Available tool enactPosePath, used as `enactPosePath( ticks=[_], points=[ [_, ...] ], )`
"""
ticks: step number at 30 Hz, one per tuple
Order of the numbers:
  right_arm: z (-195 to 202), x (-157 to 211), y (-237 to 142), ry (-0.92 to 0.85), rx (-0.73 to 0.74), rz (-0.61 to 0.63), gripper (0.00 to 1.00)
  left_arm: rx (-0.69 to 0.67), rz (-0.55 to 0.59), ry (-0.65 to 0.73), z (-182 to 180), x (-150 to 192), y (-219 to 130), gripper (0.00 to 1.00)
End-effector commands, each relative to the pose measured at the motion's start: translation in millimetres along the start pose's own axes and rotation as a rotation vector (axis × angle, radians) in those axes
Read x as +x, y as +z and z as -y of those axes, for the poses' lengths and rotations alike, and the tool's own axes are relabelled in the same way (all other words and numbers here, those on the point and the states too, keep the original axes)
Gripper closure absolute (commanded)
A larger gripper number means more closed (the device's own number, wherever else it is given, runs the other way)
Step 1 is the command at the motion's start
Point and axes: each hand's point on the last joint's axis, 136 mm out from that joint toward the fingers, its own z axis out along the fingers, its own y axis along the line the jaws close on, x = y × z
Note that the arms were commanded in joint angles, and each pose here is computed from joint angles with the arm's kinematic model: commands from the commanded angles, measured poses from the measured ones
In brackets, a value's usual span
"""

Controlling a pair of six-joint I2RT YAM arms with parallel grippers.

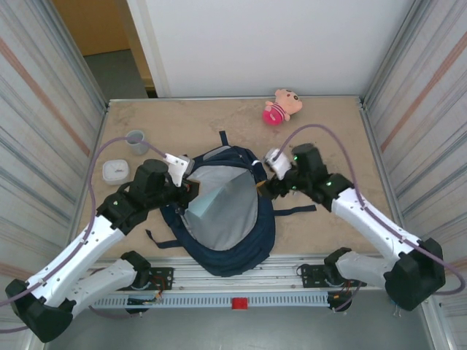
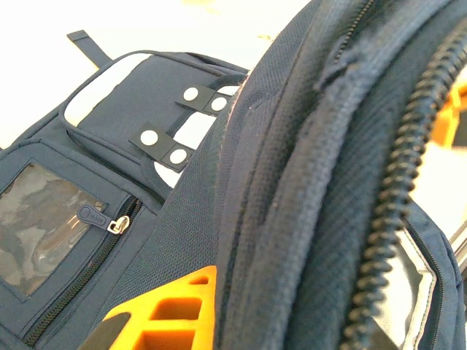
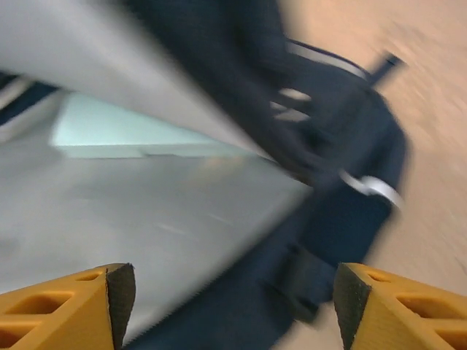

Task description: Pack books, pencil case, and school supplies into a backpack

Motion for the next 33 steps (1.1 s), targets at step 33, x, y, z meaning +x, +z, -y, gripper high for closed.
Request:
enactPosePath(
  ticks=[33],
  points=[
    [246.0, 109.2, 115.8, 0.505, 0.297, -0.608, 0.19, -0.021, 0.096, -0.039, -8.0, -23.9, 6.0, 1.0]
  ],
)
